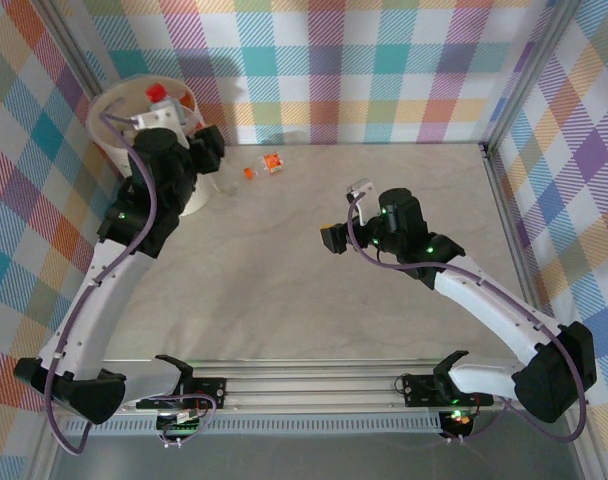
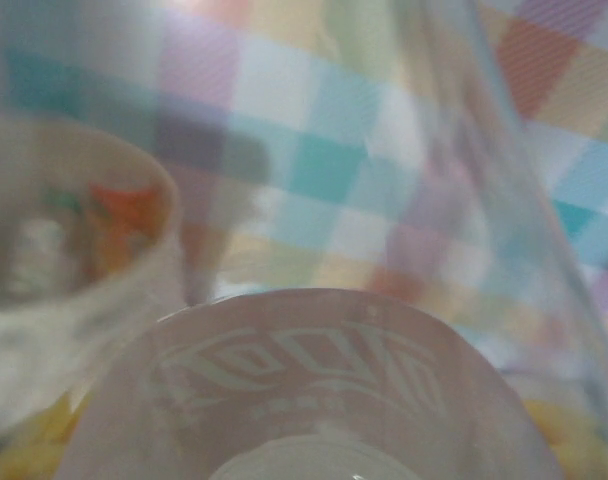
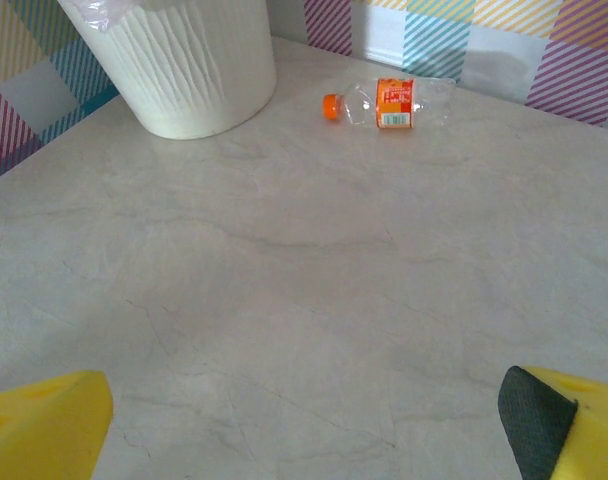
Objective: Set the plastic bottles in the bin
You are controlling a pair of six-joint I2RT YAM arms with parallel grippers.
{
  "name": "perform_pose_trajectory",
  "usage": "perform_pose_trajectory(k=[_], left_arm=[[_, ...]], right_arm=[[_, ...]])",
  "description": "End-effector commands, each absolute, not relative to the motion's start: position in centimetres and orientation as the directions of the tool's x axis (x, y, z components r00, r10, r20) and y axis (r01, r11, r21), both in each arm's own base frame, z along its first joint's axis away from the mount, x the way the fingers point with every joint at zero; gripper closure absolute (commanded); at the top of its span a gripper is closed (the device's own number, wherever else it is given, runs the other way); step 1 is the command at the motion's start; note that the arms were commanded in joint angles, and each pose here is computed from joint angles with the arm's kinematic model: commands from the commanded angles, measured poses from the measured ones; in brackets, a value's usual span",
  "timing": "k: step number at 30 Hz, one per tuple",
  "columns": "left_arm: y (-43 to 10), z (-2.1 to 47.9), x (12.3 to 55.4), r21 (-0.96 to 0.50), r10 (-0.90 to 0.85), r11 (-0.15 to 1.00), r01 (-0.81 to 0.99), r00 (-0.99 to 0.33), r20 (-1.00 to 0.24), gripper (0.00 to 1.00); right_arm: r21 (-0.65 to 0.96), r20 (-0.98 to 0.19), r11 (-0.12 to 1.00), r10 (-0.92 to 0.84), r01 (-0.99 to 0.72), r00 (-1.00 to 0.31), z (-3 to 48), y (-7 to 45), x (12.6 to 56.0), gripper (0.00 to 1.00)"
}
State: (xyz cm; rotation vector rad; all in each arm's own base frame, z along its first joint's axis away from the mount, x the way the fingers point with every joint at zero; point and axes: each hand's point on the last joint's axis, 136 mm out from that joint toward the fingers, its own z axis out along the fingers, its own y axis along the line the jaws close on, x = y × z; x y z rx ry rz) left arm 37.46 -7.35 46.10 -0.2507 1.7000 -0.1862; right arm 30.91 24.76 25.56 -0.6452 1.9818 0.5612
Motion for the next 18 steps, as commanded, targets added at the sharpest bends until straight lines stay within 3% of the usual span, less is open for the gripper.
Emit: perform_pose_trajectory(k=[1, 7, 18], left_arm=[[-2.9, 48.7, 38.2, -0.136, -0.151, 0.964, -0.228, -0.049, -0.987, 0.41], [2.4, 50.5, 42.6, -0.089, -0.121, 0.932, -0.353, -0.070, -0.990, 0.41], [8.2, 46.8, 51.6, -0.108, -0.189, 0.909, -0.402, -0.166, -0.968, 0.40]], right_arm=[[0.125, -0.898, 0.761, -0.185, -0.637, -0.399, 26.1, 25.1, 31.4, 0.00], [0.142, -0.892, 0.760, -0.179, -0.635, -0.414, 25.7, 25.3, 31.4, 0.00], [0.141, -0.888, 0.772, -0.178, -0.619, -0.424, 25.6, 24.7, 31.1, 0.00]])
